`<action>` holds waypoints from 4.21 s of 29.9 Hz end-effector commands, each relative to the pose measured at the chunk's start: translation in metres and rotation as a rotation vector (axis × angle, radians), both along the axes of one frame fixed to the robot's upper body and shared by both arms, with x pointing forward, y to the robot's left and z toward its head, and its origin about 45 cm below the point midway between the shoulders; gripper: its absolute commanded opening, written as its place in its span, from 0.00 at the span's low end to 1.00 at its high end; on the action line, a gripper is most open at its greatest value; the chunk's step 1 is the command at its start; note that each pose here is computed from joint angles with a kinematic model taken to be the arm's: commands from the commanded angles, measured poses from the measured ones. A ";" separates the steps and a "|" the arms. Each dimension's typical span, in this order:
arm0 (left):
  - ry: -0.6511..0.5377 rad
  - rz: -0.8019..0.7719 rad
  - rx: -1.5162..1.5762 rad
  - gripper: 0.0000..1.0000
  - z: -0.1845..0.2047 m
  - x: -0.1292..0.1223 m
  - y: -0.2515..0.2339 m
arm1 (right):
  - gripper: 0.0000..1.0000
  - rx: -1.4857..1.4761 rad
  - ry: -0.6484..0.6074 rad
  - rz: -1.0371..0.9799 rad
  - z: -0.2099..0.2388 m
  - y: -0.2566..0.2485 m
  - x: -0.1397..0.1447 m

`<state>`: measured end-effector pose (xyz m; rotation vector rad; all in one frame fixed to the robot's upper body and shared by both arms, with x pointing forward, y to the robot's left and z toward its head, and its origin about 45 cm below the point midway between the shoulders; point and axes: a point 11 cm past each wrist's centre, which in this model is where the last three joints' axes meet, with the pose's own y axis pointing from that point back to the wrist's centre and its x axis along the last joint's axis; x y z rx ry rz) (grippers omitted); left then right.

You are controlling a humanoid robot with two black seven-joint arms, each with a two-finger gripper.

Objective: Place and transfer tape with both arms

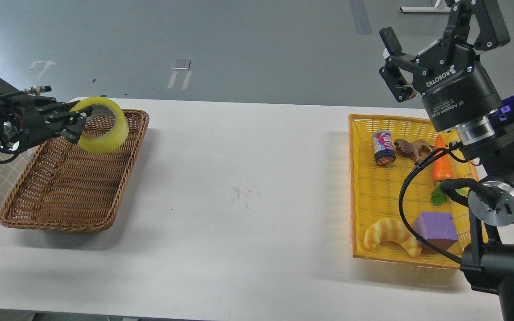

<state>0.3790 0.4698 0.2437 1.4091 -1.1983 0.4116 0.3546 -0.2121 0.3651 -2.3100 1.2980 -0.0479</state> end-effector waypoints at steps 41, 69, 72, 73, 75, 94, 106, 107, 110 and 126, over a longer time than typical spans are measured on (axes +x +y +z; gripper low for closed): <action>0.011 0.261 -0.130 0.10 -0.059 -0.024 0.070 | 1.00 -0.010 0.019 0.010 -0.006 0.003 -0.004; 0.045 0.212 -0.237 0.72 -0.090 -0.012 0.020 | 1.00 -0.004 0.026 0.001 -0.009 0.000 -0.004; 0.030 0.232 -0.268 0.85 -0.087 -0.010 0.022 | 1.00 -0.004 0.036 -0.003 -0.013 -0.001 -0.004; 0.025 0.238 -0.278 0.88 -0.086 -0.009 0.022 | 1.00 -0.004 0.037 -0.003 -0.013 -0.002 -0.004; 0.014 0.253 -0.299 0.93 -0.084 -0.008 0.023 | 1.00 -0.004 0.040 -0.006 -0.014 -0.002 -0.004; -0.165 0.357 -0.461 0.98 -0.017 0.016 0.047 | 1.00 -0.007 0.051 -0.004 -0.018 -0.002 -0.004; -0.295 0.389 -1.031 0.98 0.032 0.059 -0.017 | 1.00 -0.013 0.041 -0.004 -0.015 -0.001 -0.002; -0.295 0.382 -1.070 0.98 0.037 0.062 -0.023 | 1.00 -0.013 0.040 -0.004 -0.014 -0.001 -0.002; -0.251 0.332 -1.255 0.98 0.054 0.072 -0.060 | 1.00 -0.015 0.036 -0.005 -0.013 -0.001 -0.002; 0.007 0.029 -1.941 0.98 0.164 0.070 -0.198 | 1.00 -0.086 0.005 -0.016 0.004 0.000 0.024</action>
